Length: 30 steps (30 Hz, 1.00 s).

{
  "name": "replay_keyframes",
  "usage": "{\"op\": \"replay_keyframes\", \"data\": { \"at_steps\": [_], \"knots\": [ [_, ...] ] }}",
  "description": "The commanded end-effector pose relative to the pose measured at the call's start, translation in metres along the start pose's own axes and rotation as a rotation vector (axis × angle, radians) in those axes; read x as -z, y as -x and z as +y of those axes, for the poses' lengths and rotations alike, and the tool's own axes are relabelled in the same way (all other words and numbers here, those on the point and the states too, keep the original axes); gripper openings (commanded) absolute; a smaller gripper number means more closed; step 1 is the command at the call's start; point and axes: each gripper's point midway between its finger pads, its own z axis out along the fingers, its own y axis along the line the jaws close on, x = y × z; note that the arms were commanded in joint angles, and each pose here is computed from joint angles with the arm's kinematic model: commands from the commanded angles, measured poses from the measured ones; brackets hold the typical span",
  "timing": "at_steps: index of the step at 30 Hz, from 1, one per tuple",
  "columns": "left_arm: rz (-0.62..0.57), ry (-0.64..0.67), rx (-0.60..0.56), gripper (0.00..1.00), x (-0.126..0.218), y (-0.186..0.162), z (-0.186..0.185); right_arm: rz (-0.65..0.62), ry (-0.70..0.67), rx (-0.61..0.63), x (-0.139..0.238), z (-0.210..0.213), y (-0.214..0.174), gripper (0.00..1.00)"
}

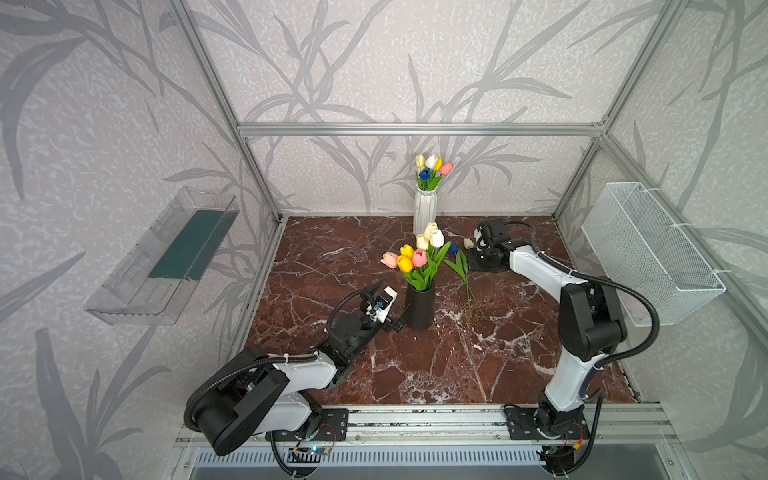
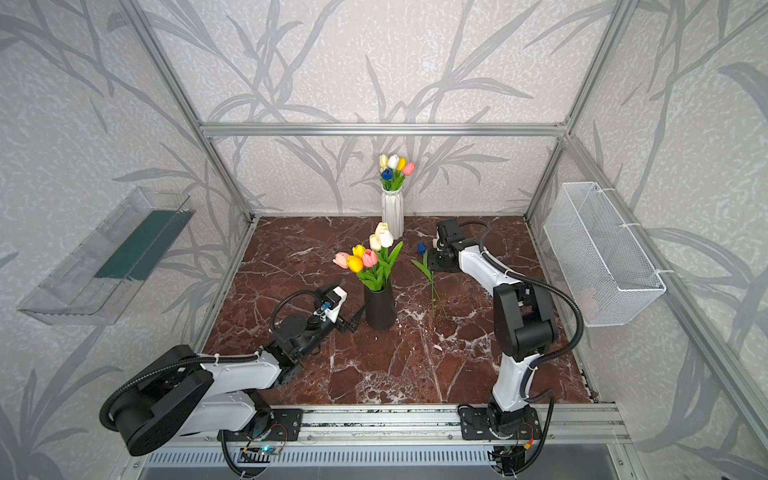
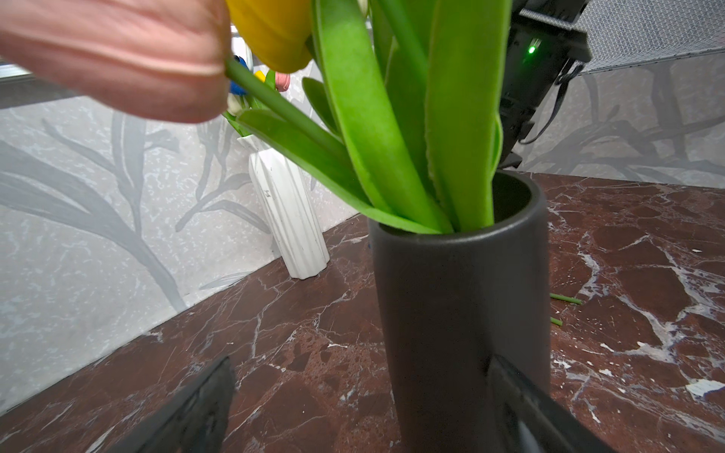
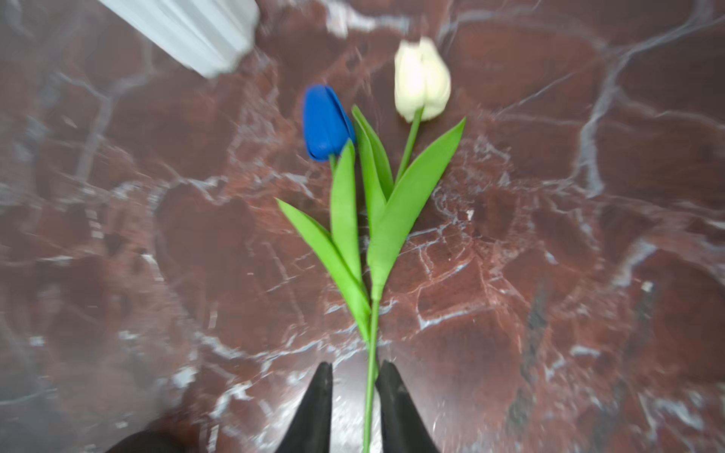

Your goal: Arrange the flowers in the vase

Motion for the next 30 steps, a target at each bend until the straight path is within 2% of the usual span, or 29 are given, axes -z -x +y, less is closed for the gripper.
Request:
{"op": "replay_keyframes", "data": {
  "at_steps": [1, 4, 10, 15, 21, 30],
  "knots": [
    [-0.036, 0.006, 0.002, 0.99, -0.001, 0.011, 0.002, 0.090, 0.008, -0.004, -0.019, -0.002, -0.015, 0.29],
    [-0.029, 0.009, -0.001, 0.99, 0.000, 0.009, 0.003, 0.117, -0.005, -0.006, -0.032, -0.005, -0.019, 0.28],
    [-0.028, 0.012, -0.006, 0.99, -0.001, 0.009, 0.004, 0.152, -0.052, -0.009, -0.055, -0.015, -0.026, 0.12],
    [-0.029, 0.013, -0.006, 0.99, -0.001, 0.009, 0.004, 0.138, -0.091, -0.014, -0.055, -0.022, -0.024, 0.00],
    [-0.031, 0.014, -0.006, 0.99, -0.002, 0.009, 0.004, 0.109, -0.090, -0.036, -0.044, -0.027, -0.015, 0.00],
    [-0.032, 0.024, -0.014, 0.99, -0.001, 0.012, 0.006, -0.014, -0.069, -0.038, 0.009, -0.028, 0.005, 0.00]
  ]
}}
